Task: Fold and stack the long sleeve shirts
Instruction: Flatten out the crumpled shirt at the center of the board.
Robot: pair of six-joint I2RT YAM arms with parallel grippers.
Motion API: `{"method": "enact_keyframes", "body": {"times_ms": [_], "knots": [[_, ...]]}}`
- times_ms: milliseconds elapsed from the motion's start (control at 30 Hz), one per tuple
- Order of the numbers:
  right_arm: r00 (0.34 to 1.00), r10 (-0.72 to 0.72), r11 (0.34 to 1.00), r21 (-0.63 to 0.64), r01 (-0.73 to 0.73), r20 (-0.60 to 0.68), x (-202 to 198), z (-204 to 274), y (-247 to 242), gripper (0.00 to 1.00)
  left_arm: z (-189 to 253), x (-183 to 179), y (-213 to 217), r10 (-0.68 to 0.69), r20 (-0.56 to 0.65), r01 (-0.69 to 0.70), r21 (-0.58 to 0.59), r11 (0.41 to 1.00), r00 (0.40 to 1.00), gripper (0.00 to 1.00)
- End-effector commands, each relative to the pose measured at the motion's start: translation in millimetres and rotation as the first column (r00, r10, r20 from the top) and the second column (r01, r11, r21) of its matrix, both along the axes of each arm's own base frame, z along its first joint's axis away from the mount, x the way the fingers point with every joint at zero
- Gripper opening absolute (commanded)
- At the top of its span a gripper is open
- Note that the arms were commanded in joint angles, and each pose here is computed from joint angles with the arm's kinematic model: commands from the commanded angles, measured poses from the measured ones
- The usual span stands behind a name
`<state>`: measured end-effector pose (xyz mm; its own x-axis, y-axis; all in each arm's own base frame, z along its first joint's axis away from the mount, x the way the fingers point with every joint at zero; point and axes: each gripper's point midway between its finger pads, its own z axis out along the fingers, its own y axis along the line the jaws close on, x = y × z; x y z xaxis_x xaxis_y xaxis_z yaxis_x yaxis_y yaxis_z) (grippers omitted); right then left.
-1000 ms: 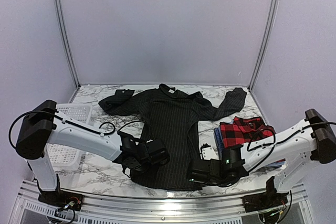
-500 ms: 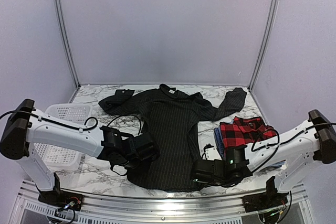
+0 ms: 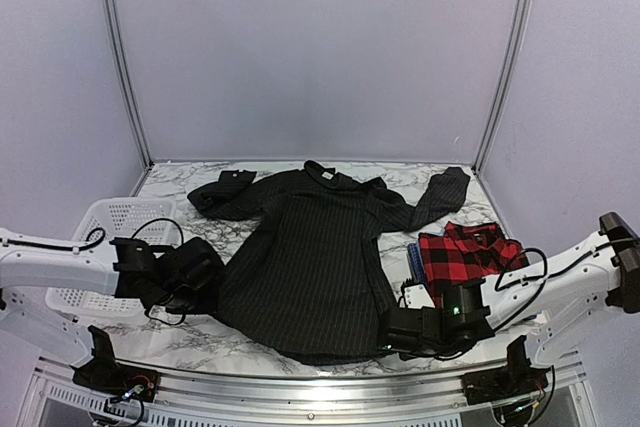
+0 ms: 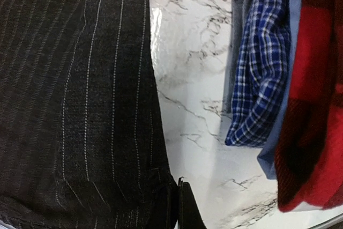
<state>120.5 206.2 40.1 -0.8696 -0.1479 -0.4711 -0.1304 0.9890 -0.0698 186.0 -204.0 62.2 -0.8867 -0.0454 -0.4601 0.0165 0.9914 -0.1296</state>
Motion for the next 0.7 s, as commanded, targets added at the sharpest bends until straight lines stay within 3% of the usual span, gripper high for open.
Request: {"method": "enact_keyframes", "body": {"times_ms": [0, 133, 367, 567, 667], "knots": [[0.999, -0.038, 0.999, 0.013, 0.038, -0.020, -11.3, -0.5, -11.2, 0.00, -15.3, -18.9, 46.5, 0.129, -0.066, -0.129, 0.003, 0.992, 0.989, 0.00], [0.999, -0.019, 1.000, 0.005, 0.019, -0.047, -20.6, -7.1, -10.9, 0.00, -25.8, -30.6, 57.6, 0.145, -0.107, -0.143, 0.023, 0.989, 0.984, 0.00], [0.996, 0.033, 0.999, 0.022, -0.031, -0.089, -36.7, -12.5, 0.6, 0.01, -32.7, -44.3, 61.6, 0.134, -0.164, -0.133, 0.017, 0.991, 0.977, 0.14], [0.993, 0.091, 0.995, 0.048, -0.087, -0.074, -38.0, 7.4, 16.3, 0.35, -10.0, -44.6, 58.6, 0.101, -0.160, -0.102, 0.002, 0.995, 0.982, 0.52], [0.993, 0.117, 0.990, 0.083, -0.116, -0.012, -28.8, 37.0, 27.6, 0.50, 20.1, -34.7, 54.0, 0.074, -0.106, -0.075, -0.009, 0.997, 0.992, 0.57]]}}
